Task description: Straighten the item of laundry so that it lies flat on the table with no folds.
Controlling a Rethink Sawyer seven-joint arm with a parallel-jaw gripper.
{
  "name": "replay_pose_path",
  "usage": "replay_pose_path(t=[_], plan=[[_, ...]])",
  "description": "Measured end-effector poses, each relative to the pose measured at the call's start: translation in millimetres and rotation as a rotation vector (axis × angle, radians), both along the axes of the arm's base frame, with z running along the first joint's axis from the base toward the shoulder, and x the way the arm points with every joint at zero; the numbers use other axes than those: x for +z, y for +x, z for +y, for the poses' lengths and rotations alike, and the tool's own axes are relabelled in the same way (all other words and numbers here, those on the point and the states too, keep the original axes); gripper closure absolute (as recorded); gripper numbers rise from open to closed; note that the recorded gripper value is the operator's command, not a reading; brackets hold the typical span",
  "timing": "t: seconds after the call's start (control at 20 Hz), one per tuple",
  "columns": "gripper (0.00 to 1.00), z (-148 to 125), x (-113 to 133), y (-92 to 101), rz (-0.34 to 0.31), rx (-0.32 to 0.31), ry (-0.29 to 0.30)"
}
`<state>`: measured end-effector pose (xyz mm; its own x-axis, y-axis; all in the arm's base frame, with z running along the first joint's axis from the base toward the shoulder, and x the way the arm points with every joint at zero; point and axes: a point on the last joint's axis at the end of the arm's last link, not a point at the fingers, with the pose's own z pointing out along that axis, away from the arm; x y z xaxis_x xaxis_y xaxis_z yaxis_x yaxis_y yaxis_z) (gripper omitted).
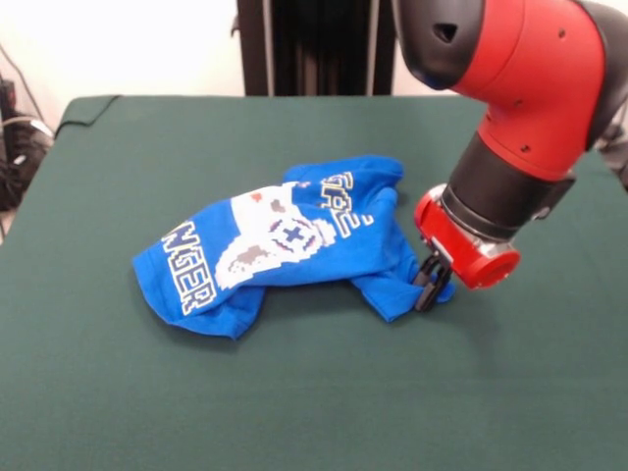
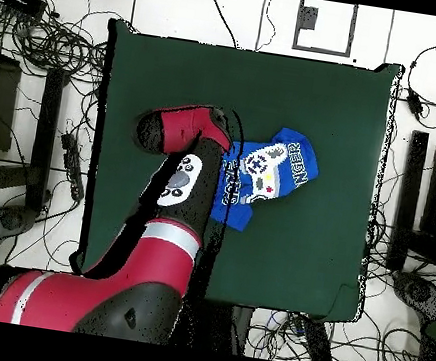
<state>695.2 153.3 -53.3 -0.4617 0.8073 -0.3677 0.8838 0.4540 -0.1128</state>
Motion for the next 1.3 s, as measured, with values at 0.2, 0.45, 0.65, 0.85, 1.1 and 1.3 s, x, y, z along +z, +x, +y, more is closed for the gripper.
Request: replay_pose_path(t=[0.2, 0.45, 0.65, 0.85, 1.1, 1.3], plan=[[1.00, 0, -3, 3.1, 0.000, 0.002, -0.001], [1.00, 1, -3, 10.6, -0.012, 0.005, 0.001], [1.00, 2, -4, 15.7, -0.012, 0.008, -0.002], [1.00, 4, -5, 19.1, -0.017, 0.012, -0.002], [1.00, 4, -6, 20.9, -0.011, 0.011, -0.007], [1.00, 4, -6, 21.3, -0.008, 0.011, -0.009]])
